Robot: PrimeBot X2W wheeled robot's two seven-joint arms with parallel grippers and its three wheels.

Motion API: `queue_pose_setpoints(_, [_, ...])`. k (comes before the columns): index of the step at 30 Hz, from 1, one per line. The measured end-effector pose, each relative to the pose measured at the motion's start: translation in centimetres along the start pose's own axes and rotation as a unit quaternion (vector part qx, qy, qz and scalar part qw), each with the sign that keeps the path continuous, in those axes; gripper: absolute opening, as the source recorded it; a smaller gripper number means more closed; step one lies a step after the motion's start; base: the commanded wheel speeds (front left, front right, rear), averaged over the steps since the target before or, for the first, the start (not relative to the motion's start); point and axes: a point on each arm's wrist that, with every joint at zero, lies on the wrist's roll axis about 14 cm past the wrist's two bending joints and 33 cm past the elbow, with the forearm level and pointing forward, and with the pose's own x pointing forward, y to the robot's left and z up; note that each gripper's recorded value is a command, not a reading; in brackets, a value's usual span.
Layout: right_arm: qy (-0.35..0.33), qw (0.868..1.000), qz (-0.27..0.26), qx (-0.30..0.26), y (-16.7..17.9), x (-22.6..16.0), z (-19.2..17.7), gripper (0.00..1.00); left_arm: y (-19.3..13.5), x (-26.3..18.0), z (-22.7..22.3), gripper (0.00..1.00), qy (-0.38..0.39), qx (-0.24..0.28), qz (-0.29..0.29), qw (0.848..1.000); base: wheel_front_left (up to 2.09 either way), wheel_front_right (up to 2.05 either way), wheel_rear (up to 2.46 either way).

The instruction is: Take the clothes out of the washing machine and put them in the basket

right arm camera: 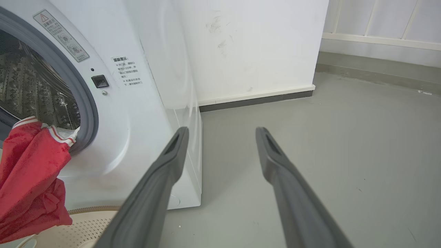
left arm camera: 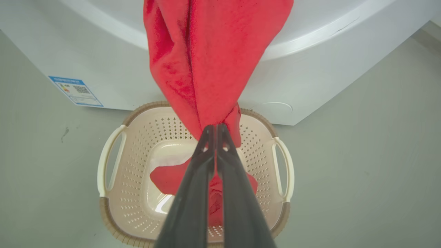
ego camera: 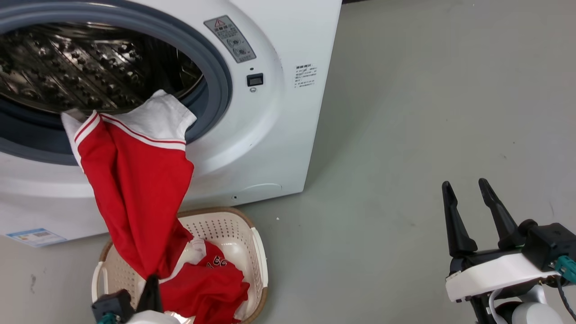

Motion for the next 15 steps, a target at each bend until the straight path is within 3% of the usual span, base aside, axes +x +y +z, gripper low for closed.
queue_pose_setpoints(15, [0.039,0.999,-0.011,-0.010,-0.7,3.4,-3.2,1.00,-0.1,3.1,-10.4,0.00,0.159,-0.021,0.008,0.987,0.00,0.00,0.00])
